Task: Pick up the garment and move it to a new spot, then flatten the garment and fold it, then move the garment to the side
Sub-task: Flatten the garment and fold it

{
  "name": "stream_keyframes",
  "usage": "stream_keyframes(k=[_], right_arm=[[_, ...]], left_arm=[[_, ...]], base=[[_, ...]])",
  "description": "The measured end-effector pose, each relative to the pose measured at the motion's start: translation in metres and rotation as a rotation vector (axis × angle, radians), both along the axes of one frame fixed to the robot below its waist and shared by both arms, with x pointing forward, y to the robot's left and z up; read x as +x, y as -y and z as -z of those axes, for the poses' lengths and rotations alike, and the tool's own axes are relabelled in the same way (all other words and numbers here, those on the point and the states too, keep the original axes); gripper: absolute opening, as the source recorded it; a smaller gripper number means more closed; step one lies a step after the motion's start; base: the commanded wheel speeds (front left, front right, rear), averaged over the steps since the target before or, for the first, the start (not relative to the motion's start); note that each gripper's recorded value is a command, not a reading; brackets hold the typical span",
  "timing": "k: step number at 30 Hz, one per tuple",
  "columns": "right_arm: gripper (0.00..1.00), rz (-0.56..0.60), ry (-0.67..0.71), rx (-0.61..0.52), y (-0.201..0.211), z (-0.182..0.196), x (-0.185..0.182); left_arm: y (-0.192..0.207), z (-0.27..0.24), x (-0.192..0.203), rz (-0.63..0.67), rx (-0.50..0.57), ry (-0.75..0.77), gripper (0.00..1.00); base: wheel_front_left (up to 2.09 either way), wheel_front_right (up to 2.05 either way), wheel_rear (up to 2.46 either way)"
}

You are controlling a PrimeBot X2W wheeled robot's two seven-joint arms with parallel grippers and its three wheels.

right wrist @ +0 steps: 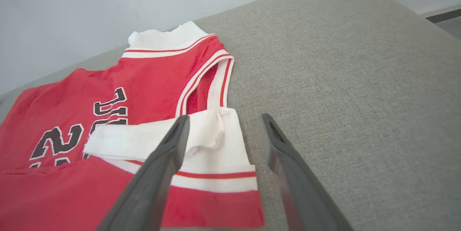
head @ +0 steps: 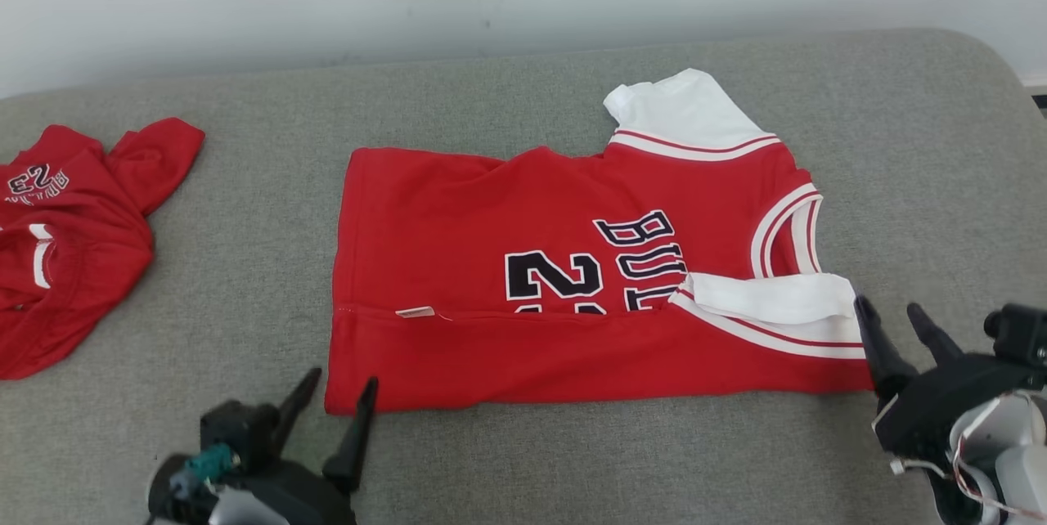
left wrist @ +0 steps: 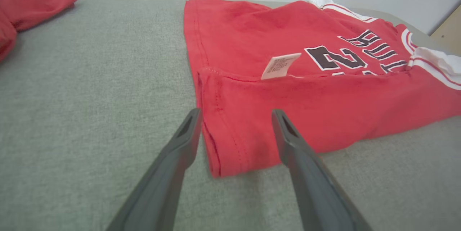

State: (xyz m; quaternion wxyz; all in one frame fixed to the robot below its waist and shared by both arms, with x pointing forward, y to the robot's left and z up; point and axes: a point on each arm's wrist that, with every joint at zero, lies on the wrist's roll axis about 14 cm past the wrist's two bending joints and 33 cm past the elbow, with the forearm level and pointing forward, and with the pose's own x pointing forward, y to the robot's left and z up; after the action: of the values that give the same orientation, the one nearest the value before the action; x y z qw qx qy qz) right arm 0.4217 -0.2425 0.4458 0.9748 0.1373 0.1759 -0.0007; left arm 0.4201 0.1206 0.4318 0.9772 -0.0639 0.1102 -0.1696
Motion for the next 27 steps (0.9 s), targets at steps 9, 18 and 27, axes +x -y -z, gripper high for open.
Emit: stream_keyframes(k=[9, 18, 27], right_arm=[[1.0, -0.018, -0.088, -0.042, 0.002, 0.035, -0.021], [1.0, -0.037, -0.153, -0.059, -0.007, 0.062, -0.018], [0.0, -0.03, -0.122, 0.011, -0.025, 0.061, -0.014]], left_arm=[[-0.002, 0.024, -0.017, -0.047, -0.044, -0.08, 1.0], [-0.006, 0.036, -0.004, -0.093, -0.09, -0.13, 0.25], [-0.006, 0.038, -0.005, -0.101, -0.103, -0.144, 0.0]], base=[[0.0, 0.0, 0.0], [0.0, 0.0, 0.0], [0.0, 0.0, 0.0]])
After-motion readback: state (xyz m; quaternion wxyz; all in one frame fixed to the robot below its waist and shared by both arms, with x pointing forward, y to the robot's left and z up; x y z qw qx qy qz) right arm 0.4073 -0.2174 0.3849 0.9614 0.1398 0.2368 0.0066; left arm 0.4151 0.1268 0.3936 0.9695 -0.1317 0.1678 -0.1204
